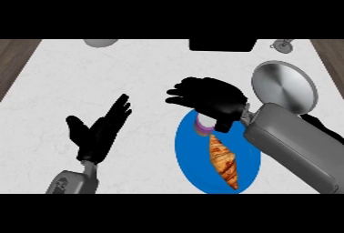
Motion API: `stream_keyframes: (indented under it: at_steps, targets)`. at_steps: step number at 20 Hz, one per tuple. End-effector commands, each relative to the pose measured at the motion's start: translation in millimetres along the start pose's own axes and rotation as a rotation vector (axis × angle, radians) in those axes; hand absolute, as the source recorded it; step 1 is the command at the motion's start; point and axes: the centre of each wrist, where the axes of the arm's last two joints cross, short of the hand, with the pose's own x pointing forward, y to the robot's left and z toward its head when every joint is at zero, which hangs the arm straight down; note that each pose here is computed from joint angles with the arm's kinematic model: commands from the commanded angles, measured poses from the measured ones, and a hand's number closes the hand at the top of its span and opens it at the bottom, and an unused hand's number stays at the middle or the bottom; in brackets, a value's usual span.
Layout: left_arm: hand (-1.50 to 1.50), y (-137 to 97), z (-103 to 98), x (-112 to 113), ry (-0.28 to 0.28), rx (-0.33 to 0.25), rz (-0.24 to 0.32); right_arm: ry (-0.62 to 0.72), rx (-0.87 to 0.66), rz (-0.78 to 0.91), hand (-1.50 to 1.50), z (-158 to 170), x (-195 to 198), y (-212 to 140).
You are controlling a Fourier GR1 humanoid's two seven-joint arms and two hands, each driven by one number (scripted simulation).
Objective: Pick the can from the plate and place it in the pan
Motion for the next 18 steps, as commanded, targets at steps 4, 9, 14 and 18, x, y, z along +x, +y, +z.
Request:
stream_keyframes:
  at_steps: [4, 9, 14, 18]
  targets:
    - [0.00, 13, 8, 2, 0.022, 0.017, 0.013, 0.201, 0.327, 0.407, -1.50, -41, 58, -6]
    - [0.00, 22, 15, -3, 0.022, 0.021, 0.026, 0.265, 0.587, 0.526, -1.50, -57, 111, 32]
    - [0.00, 15, 21, 4, -0.002, 0.032, 0.013, 0.375, 0.652, 0.563, -1.50, -73, 160, 38]
    - [0.00, 10, 14, 3, -0.008, 0.010, 0.021, 0.412, 0.665, 0.508, -1.50, -65, 161, 52]
